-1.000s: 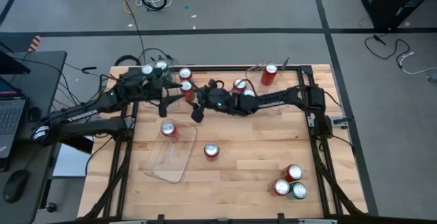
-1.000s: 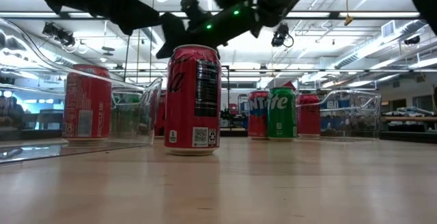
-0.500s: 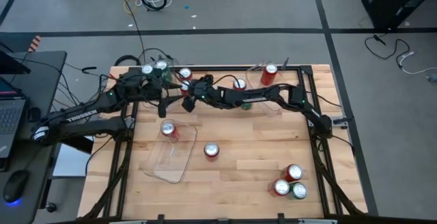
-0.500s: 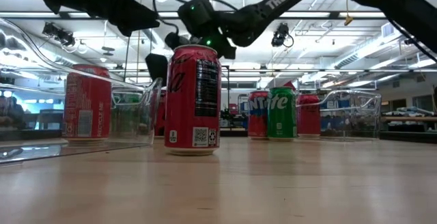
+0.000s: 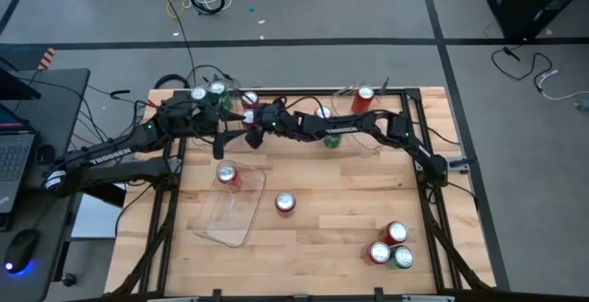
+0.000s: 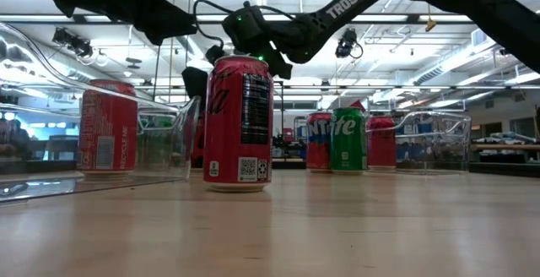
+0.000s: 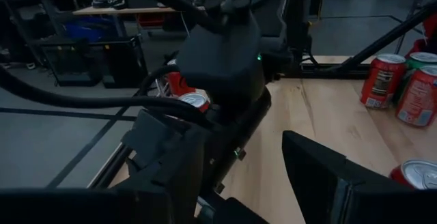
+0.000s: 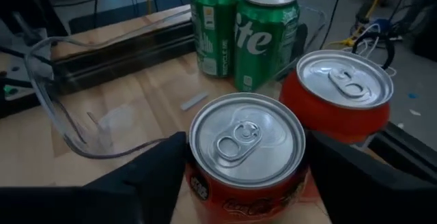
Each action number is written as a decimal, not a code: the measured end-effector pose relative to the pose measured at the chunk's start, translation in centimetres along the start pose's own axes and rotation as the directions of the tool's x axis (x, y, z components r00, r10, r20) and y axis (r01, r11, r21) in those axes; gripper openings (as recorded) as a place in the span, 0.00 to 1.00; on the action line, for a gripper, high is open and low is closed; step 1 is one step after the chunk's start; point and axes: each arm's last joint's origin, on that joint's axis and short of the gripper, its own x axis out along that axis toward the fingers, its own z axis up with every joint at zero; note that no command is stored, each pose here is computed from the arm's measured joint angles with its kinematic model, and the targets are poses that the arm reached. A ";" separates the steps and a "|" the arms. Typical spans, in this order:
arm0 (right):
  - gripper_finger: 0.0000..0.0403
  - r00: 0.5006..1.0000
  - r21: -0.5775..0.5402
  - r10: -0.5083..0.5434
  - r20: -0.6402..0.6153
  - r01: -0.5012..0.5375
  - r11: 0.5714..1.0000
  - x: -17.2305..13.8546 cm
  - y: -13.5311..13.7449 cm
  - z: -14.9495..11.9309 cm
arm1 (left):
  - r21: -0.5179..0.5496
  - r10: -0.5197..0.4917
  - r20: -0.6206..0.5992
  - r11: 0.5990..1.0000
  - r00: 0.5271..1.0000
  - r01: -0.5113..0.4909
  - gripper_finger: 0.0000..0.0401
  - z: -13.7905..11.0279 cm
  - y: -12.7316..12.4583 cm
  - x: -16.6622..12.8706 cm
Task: Sort soda cans
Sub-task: Put the top red and black soda can into the top right transparent bin, then put the top left red soda can into the bottom transparent bin
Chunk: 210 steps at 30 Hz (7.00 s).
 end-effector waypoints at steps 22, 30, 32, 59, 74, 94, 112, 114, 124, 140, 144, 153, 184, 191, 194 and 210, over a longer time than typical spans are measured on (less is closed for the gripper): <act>0.52 0.998 -0.154 0.038 -0.050 -0.045 0.987 -8.1 0.5 6.5 | 0.000 -0.006 0.010 1.000 1.000 0.006 0.51 0.1 0.0 -0.1; 0.52 0.993 -0.234 -0.084 -0.078 0.064 0.970 -15.6 -1.7 9.8 | 0.006 -0.004 0.026 1.000 1.000 0.004 0.51 0.3 -0.1 -0.3; 0.52 0.991 -0.233 -0.114 -0.073 0.094 0.968 -17.7 -2.7 10.3 | 0.007 -0.003 0.027 1.000 1.000 0.003 0.51 0.3 -0.1 -0.4; 0.52 0.846 0.183 -0.525 0.098 0.503 0.845 -26.1 -11.5 -4.1 | 0.012 0.001 0.064 1.000 0.998 -0.002 0.51 0.8 -0.3 -1.1; 0.52 0.813 0.194 -0.583 0.011 0.570 0.798 -21.8 -13.7 -7.6 | 0.006 0.005 0.048 1.000 0.999 -0.005 0.51 0.6 -0.3 -1.1; 0.67 0.820 0.200 -0.571 0.028 0.555 0.807 -20.4 -14.8 -7.9 | 0.001 0.003 0.034 1.000 0.999 -0.003 0.51 0.5 -0.3 -1.1; 0.68 0.850 0.162 -0.473 0.232 0.446 0.880 -25.3 -12.3 -3.8 | -0.074 0.129 -0.140 0.987 0.982 -0.140 0.42 2.7 0.9 0.1; 0.68 0.853 0.158 -0.462 0.244 0.435 0.887 -25.6 -12.0 -3.6 | -0.078 0.139 -0.199 0.985 0.970 -0.157 0.40 3.7 1.3 0.8; 0.68 0.870 0.125 -0.418 0.261 0.399 0.908 -26.1 -10.8 -3.5 | -0.047 0.146 -0.549 0.978 0.823 -0.205 0.40 6.8 5.4 5.8; 0.68 0.890 0.099 -0.378 0.253 0.365 0.926 -26.1 -10.1 -3.7 | 0.027 0.138 -0.829 0.978 0.541 -0.207 0.40 4.6 8.3 11.0; 0.68 0.893 0.092 -0.378 0.245 0.367 0.926 -26.1 -10.1 -3.8 | 0.096 0.211 -0.831 0.966 0.515 -0.241 0.40 4.6 8.5 11.0; 0.68 0.900 0.090 -0.362 0.244 0.351 0.932 -26.1 -10.0 -3.8 | 0.111 0.227 -0.835 0.961 0.501 -0.252 0.58 4.5 8.5 11.0; 0.68 0.915 0.086 -0.322 0.244 0.310 0.947 -26.0 -9.9 -3.8 | -0.023 0.135 -0.894 0.938 0.426 -0.345 0.77 -0.9 14.8 12.7; 0.68 0.916 0.085 -0.319 0.244 0.308 0.948 -26.0 -9.9 -3.8 | -0.029 0.129 -0.892 0.940 0.434 -0.339 0.77 -1.4 15.0 13.2; 0.68 0.923 0.079 -0.297 0.243 0.287 0.955 -26.0 -9.8 -3.8 | -0.032 0.122 -0.897 0.941 0.425 -0.337 0.77 -1.9 15.2 13.5; 0.68 0.929 0.067 -0.295 0.225 0.287 0.956 -26.0 -9.8 -4.0 | -0.016 0.120 -0.900 0.952 0.420 -0.305 0.58 -1.3 15.4 13.8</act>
